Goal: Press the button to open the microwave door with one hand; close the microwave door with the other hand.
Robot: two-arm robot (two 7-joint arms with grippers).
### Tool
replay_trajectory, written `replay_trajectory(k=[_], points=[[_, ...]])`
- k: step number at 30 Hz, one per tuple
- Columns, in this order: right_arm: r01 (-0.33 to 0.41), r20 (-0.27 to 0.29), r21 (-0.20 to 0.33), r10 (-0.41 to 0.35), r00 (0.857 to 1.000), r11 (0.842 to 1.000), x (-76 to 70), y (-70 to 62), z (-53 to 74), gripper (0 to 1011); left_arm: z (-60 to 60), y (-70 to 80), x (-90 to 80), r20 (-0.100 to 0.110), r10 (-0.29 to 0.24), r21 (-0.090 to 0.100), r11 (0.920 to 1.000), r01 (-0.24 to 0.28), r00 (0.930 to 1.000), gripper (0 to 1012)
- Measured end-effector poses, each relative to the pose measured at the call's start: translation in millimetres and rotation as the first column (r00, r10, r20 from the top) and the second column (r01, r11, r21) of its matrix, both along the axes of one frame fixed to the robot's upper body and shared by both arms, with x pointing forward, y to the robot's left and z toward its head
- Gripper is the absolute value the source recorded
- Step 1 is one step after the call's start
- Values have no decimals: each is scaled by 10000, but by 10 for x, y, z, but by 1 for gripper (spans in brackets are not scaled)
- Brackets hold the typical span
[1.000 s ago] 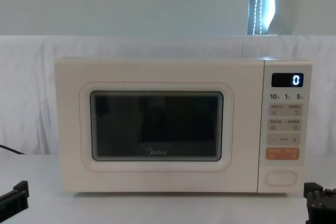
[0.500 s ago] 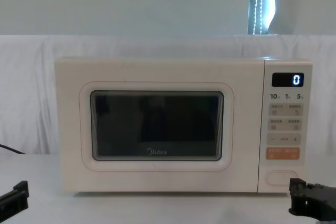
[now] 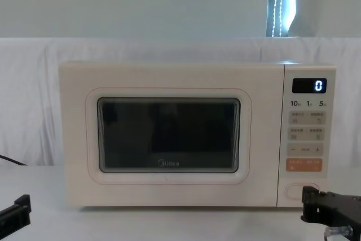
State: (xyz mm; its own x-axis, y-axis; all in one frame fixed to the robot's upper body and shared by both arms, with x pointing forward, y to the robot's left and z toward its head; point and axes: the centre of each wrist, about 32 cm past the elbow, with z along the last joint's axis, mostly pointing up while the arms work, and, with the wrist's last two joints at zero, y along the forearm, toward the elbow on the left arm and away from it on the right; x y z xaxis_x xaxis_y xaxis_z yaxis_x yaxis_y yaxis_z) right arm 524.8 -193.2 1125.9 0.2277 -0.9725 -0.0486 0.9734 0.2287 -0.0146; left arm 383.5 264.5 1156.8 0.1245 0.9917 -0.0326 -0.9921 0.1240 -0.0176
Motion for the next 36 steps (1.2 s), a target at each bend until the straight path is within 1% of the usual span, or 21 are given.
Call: replay_trajectory(k=[12, 22, 36], points=[[31, -240, -236, -37, 9997, 9997, 207, -40, -37, 0, 0, 0, 0, 0, 1, 0, 10000, -1, 10000, 1001], [171, -372, -329, -183, 9991, 9993, 325, -85, -72, 0, 0, 0, 0, 0, 0, 0, 10000, 0, 10000, 1001], [304, -370, -347, -317, 9988, 9989, 464, -113, -99, 0, 0, 0, 0, 0, 0, 0, 10000, 0, 10000, 1001]])
